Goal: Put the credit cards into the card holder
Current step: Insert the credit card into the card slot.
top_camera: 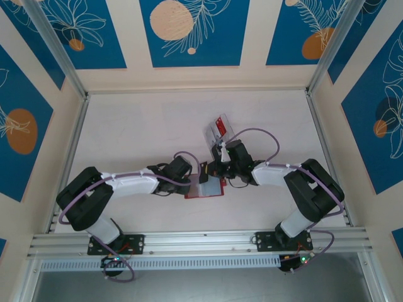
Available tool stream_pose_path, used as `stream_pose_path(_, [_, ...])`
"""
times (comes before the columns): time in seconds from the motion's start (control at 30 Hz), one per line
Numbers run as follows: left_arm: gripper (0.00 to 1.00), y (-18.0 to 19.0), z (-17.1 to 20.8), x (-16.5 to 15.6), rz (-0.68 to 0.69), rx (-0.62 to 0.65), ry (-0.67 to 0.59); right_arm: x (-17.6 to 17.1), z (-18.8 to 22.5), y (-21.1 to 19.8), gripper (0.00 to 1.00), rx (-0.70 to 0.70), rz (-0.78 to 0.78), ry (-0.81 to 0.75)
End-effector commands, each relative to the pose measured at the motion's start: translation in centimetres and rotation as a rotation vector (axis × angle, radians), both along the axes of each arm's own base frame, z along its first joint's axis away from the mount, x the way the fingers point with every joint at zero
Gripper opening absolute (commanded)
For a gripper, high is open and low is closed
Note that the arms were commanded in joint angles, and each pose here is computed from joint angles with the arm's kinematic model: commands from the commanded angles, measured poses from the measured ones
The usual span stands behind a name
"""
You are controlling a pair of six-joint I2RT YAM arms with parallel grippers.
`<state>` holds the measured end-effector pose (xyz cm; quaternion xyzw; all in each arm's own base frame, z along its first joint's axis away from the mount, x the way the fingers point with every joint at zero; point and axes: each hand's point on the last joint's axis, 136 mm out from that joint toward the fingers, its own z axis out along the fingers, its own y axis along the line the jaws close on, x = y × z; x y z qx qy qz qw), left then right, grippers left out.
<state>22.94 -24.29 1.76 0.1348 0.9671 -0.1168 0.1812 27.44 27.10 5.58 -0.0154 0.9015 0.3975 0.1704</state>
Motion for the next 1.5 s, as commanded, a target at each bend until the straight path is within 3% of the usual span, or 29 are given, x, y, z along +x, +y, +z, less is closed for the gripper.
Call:
stream_pose_path(0.0, [0.29,1.1,-2.7,-2.0,-0.004,0.051,0.09,-0.5,-0.2,0.4,0.0,0.059,0.015,0.042])
stream_pose_path(0.37, [0.29,1.2,-2.9,-2.1,-0.003,0.053,0.09,-1.3,-0.4,0.6,0.0,0.123,0.019,0.084])
stream_pose_path(1.47, [0.29,1.2,-2.8,-2.0,-0.001,0.055,0.092,-5.7,-4.1,-0.9,0.0,0.052,0.003,0.173])
